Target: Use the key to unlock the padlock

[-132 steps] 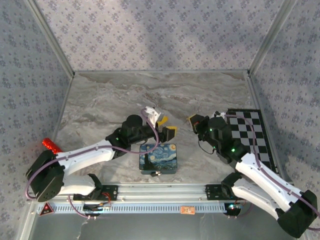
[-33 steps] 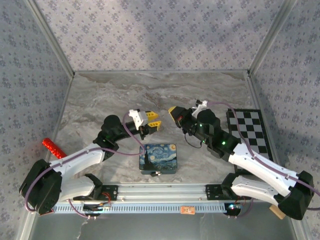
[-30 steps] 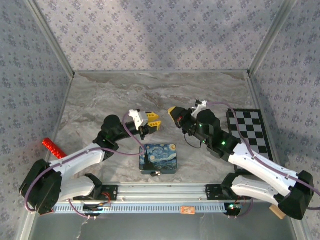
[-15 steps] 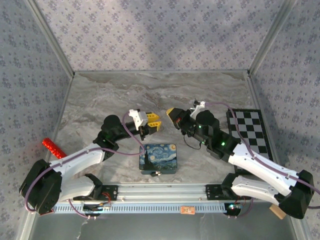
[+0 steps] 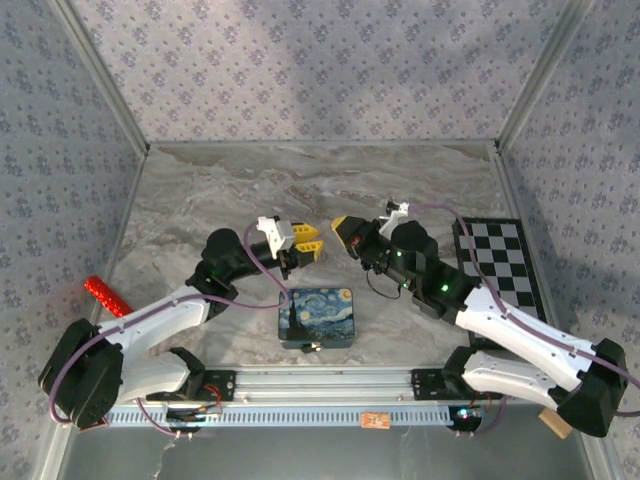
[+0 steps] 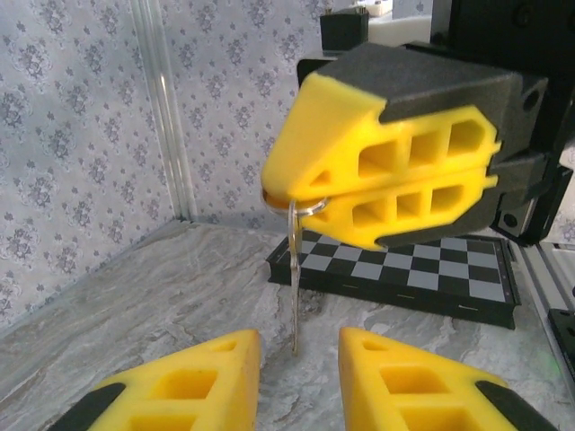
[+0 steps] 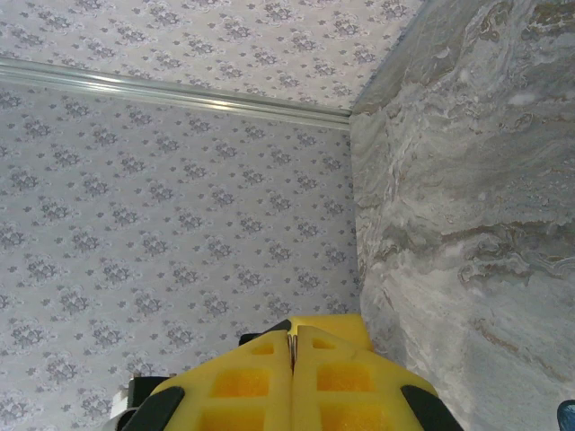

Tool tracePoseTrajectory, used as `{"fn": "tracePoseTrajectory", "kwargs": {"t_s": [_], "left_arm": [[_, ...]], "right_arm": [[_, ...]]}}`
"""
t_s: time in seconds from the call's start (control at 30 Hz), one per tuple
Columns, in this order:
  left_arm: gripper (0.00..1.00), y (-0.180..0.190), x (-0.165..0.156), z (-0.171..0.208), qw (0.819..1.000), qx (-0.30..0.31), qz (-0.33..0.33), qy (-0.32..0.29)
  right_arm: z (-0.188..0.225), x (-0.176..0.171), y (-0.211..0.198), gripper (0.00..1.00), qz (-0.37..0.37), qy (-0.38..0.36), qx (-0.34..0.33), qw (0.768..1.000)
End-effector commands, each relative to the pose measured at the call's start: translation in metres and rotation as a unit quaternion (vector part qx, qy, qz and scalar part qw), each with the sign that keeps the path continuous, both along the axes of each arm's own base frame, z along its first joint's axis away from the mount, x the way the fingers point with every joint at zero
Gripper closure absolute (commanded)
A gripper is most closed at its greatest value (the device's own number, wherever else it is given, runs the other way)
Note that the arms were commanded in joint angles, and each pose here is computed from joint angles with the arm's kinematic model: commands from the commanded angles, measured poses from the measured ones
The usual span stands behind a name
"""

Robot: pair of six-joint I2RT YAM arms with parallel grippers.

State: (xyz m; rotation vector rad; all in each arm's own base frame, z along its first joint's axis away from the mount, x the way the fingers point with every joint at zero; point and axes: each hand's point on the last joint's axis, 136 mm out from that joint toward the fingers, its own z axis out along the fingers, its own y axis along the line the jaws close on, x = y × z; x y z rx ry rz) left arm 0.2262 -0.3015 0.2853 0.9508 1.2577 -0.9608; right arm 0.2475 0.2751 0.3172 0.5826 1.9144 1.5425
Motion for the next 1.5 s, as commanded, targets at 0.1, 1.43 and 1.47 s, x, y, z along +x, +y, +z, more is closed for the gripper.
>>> {"fn": "tracePoseTrajectory", "kwargs": {"t_s": [0.1, 1.43, 1.47], "left_arm": [[0.77, -0.003, -0.005, 0.03, 0.999, -0.025, -0.017, -0.033], [1.0, -0.009, 0.003, 0.005, 0.995, 0.095, -0.021, 0.03], [1.0, -0.008, 0.0, -0.001, 0.992, 0.115, -0.029, 0.038]], "right_arm": [[0.0, -0.003, 0.003, 1.0, 0.01, -0.006, 0.004, 1.0], [0.007, -0.013, -0.06, 0.34, 0.031, -0.217, -0.282, 0.934], [0.01, -0.018, -0.063, 0.31, 0.053, -0.268, -0.329, 0.904]]}}
